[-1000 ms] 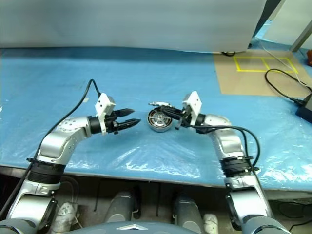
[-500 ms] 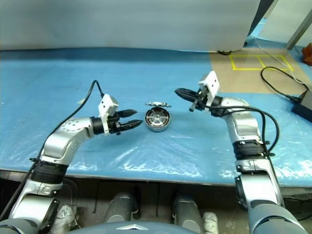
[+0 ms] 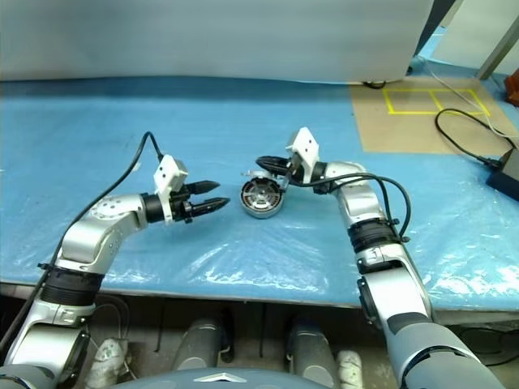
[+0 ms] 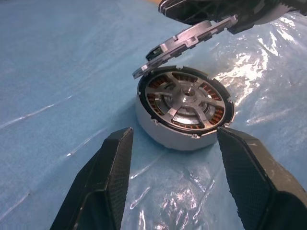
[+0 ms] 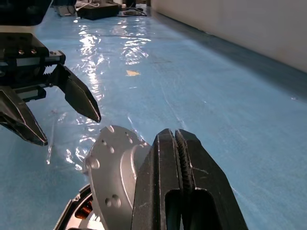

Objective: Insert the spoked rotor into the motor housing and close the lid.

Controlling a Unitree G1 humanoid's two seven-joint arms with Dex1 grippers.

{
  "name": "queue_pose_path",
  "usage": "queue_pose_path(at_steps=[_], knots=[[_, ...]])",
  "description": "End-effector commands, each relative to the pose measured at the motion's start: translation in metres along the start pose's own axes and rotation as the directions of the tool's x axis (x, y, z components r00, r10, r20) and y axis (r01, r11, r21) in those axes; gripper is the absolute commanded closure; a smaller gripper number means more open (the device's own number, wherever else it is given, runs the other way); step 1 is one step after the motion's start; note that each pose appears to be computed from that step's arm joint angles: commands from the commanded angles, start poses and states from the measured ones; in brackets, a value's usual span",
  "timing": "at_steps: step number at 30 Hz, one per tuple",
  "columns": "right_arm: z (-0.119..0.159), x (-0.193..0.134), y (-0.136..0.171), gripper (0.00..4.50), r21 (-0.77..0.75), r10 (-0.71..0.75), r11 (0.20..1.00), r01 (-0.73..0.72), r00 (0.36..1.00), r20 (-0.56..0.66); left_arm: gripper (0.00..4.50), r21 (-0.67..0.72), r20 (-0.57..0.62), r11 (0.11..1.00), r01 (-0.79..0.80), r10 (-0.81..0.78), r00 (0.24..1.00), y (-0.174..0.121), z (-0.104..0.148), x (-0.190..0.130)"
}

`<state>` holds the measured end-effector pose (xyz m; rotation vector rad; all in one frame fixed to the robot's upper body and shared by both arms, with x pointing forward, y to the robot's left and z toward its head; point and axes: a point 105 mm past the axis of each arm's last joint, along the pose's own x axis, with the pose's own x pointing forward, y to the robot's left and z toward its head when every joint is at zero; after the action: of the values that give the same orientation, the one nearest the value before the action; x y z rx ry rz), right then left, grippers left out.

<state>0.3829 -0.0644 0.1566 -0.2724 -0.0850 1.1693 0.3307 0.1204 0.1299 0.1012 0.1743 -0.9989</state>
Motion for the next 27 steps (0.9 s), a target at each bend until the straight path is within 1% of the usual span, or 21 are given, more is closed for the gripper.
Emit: queue_pose_path(at_steps=[1, 3, 6, 17, 21, 27], knots=[[0.001, 0.001, 0.012, 4.48, -0.028, 0.055, 0.998, -0.054, 0.998, 0.005, 1.56, 0.047, 0.028, 0.999, 0.010, -0.011, 1.000, -0.001, 0.013, -0.001], [-0.004, 0.001, 0.020, 4.48, -0.029, 0.087, 0.996, -0.087, 0.996, -0.012, 1.56, 0.048, 0.029, 0.999, 0.012, -0.013, 0.999, -0.001, 0.013, 0.001], [-0.007, 0.001, 0.025, 4.48, -0.020, 0.100, 0.995, -0.100, 0.995, -0.021, 1.56, 0.047, 0.029, 0.999, 0.016, -0.017, 0.999, -0.003, 0.012, 0.002], [-0.038, 0.002, 0.038, 4.48, 0.045, 0.058, 0.997, -0.055, 0.996, -0.061, 1.56, 0.048, 0.028, 0.999, 0.013, -0.014, 1.000, -0.004, 0.012, 0.002], [-0.048, 0.009, 0.048, 4.48, 0.086, 0.046, 0.995, -0.041, 0.997, -0.060, 1.56, 0.045, 0.032, 0.999, 0.007, -0.008, 0.999, -0.004, 0.012, 0.001], [-0.057, 0.011, 0.063, 4.48, 0.131, 0.079, 0.989, -0.069, 0.994, -0.077, 1.56, 0.042, 0.034, 0.999, 0.006, -0.007, 0.999, -0.005, 0.012, 0.002]])
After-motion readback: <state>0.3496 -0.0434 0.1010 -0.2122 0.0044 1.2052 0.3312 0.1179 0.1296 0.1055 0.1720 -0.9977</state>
